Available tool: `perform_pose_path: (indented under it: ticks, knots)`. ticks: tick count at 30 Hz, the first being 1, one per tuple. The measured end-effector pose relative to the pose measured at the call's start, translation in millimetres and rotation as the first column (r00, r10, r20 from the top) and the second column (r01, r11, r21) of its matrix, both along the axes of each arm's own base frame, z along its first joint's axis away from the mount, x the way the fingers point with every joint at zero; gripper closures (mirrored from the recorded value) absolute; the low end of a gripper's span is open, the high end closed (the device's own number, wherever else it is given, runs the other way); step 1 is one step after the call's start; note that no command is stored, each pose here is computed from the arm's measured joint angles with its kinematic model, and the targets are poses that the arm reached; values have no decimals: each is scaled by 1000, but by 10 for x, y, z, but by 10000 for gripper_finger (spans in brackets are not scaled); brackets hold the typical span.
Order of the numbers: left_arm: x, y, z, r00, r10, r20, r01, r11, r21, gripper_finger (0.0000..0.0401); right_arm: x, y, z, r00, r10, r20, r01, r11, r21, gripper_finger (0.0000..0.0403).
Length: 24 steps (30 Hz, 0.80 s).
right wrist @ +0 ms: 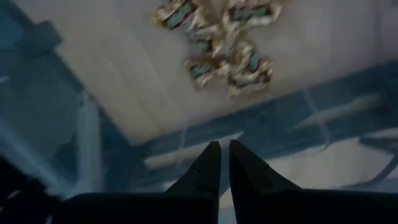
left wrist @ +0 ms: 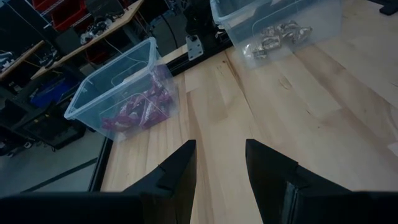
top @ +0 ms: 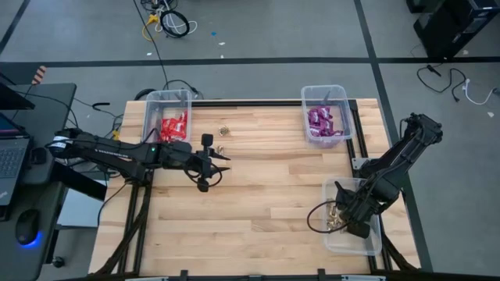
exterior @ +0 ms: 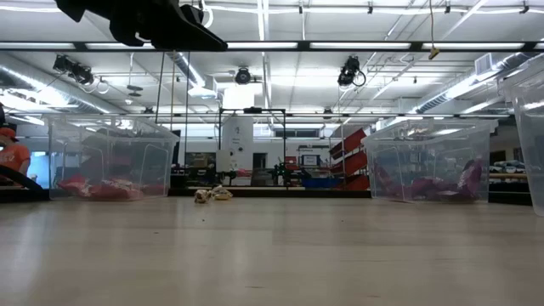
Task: Sort candy
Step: Put the yellow candy into the bottom right transparent bin
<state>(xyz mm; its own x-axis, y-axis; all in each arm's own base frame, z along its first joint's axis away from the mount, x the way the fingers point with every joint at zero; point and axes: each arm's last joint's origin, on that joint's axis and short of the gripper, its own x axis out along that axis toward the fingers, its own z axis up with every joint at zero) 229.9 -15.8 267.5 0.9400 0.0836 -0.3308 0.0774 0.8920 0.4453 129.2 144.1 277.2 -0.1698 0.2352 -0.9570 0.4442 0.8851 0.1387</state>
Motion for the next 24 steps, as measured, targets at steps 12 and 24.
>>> perform_pose_path:
  ticks: [12,24]
  knots:
    - [-37,39,-75,983,170,-68,-175,982,-77,260,157,23,644,944,-214,249,198,976,89,401]
    - [-99,74,-238,918,335,-211,-369,918,-148,260,675,-172,1009,563,64,824,88,987,-136,401]
